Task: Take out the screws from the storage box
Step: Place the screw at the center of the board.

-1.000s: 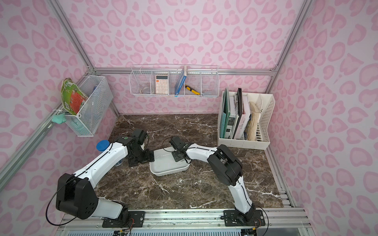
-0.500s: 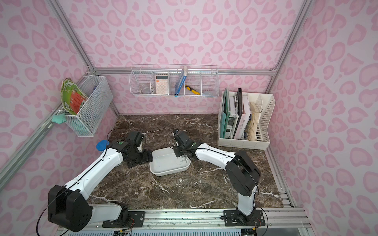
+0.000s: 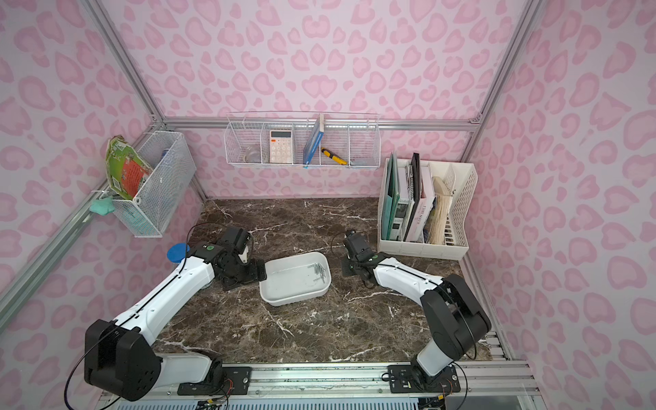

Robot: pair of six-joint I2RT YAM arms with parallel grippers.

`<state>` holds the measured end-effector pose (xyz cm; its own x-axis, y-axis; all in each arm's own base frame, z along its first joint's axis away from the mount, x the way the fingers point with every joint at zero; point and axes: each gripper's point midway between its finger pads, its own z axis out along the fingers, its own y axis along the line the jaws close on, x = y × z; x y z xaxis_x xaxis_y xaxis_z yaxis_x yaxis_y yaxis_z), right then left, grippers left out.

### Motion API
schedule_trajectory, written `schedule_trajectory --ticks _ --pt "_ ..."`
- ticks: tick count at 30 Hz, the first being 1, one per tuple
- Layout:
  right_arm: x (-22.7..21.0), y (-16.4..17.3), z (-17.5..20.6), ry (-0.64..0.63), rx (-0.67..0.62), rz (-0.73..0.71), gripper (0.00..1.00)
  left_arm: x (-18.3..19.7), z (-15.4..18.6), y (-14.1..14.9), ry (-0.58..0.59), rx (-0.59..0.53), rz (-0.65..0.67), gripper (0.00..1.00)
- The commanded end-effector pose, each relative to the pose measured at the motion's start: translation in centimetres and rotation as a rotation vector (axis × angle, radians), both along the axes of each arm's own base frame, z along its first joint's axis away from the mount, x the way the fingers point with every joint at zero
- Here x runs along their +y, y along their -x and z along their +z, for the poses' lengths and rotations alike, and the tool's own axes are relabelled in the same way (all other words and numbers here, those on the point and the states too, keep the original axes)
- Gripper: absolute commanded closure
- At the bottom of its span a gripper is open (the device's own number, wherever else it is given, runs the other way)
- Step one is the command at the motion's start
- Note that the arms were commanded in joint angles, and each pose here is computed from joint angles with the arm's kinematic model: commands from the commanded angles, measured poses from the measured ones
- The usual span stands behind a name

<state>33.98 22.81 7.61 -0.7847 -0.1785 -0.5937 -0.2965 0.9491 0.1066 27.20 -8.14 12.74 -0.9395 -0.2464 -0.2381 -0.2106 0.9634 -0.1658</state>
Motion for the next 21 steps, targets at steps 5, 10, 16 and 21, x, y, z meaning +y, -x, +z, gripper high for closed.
schedule_trajectory --ticks 5,10,16,21 --pt "0.7 -0.1 -2.6 -0.018 0.048 -0.006 1.0 0.2 -0.1 0.2 -0.019 0.019 -0.008 0.08" --pt "1.0 -0.1 -3.8 -0.023 0.072 -0.003 0.99 0.2 -0.2 0.1 -0.016 0.022 -0.007 0.08" --pt "0.9 -0.1 -4.9 -0.01 0.091 -0.013 0.97 0.2 -0.3 0.2 -0.02 0.029 -0.007 0.08" --pt "0.6 -0.2 -5.1 0.001 0.088 -0.029 0.95 0.2 -0.3 0.2 -0.022 0.03 -0.007 0.08"
